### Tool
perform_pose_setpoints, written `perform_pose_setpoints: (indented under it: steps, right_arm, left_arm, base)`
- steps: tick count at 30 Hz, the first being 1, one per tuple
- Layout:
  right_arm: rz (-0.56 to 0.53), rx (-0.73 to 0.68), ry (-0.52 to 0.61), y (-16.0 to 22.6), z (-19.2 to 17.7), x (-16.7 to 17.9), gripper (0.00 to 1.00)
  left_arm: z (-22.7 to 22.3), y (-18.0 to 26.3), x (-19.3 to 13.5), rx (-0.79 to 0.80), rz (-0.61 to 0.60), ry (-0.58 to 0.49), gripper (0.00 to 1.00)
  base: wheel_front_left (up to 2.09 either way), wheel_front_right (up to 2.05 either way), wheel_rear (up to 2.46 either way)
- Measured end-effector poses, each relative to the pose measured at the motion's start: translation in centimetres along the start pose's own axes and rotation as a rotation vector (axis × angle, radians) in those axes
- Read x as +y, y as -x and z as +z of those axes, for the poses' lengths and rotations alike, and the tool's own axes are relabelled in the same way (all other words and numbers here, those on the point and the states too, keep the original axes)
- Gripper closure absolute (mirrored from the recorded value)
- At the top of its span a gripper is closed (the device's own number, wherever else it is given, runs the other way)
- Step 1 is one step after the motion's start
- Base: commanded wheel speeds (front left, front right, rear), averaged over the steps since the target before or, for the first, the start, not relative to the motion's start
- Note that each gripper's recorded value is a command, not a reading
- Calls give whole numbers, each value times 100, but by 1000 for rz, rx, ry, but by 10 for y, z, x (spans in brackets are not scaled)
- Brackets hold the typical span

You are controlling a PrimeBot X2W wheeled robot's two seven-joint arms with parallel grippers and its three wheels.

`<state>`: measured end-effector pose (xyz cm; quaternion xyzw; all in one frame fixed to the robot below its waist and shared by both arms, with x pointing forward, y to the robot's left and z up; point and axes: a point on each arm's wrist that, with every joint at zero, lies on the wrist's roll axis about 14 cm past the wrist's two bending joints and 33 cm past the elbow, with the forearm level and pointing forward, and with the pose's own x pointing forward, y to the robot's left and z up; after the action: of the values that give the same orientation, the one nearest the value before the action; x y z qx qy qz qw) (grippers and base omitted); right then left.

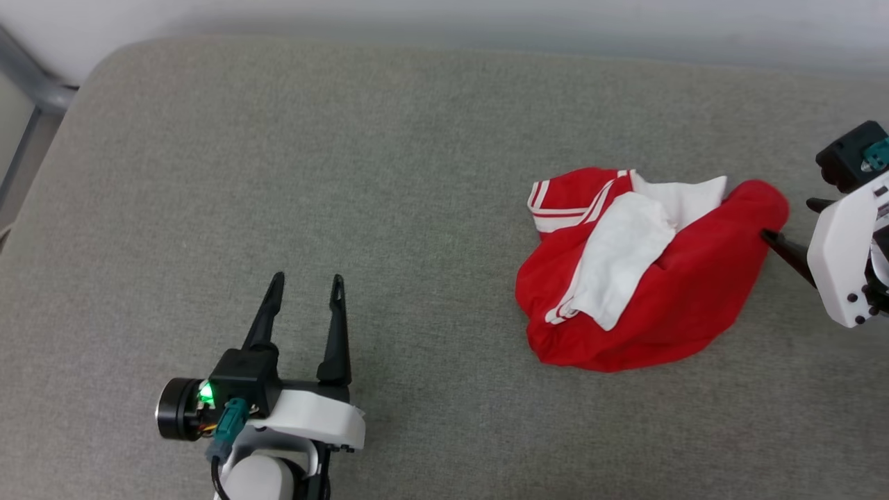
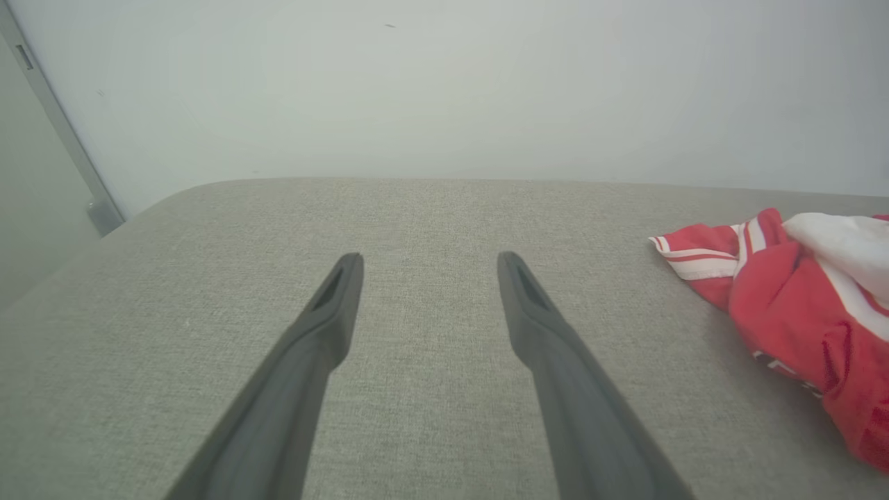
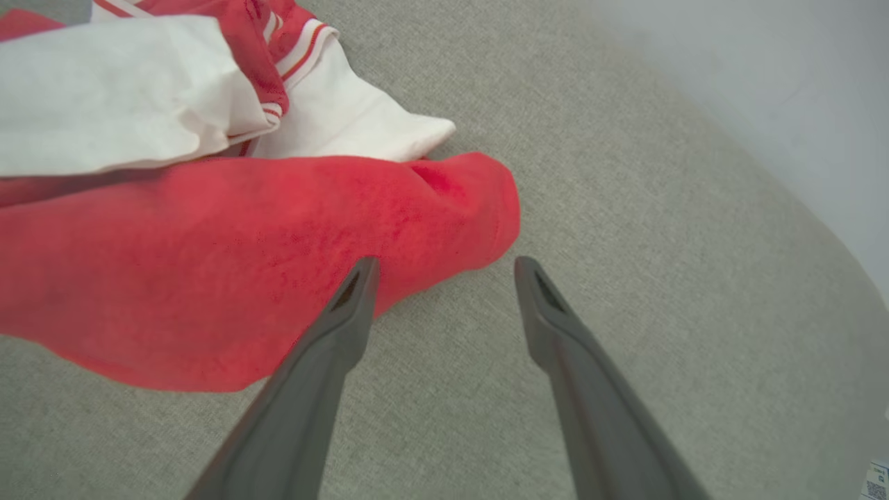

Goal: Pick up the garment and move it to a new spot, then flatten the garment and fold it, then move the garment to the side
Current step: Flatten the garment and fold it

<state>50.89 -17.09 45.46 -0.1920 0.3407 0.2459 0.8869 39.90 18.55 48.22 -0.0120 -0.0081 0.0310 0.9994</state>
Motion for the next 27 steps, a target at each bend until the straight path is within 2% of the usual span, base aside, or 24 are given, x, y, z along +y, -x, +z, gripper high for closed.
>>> perform_pose_setpoints:
  steps: [6,9,15,16,17,18,27]
  right_arm:
    - [61,136,-7,-39,-26,11,0]
    - [111,204,-17,-56,-45,27,0]
    - [145,284,-59,-64,-64,36,0]
    - [145,284,-59,-64,-64,36,9]
    - [144,280,-62,-64,-65,37,73]
    - [144,267,-63,-63,-63,37,100]
    - [147,89,-46,-34,-39,43,100]
  left_arm:
    - [-10,-9,0,26,8,1,0]
    - [-15,-10,7,41,30,-1,0]
    - [-17,-10,12,47,50,-6,0]
    - [-17,-10,12,47,50,-6,0]
    - [-16,-10,12,46,51,-6,0]
    - [-16,-10,13,43,53,-6,0]
    - [-3,-4,7,10,35,2,0]
  base:
    - [0,0,0]
    - [0,0,0]
    - [0,0,0]
    - [0,0,0]
    - [0,0,0]
    - [0,0,0]
    - [0,0,0]
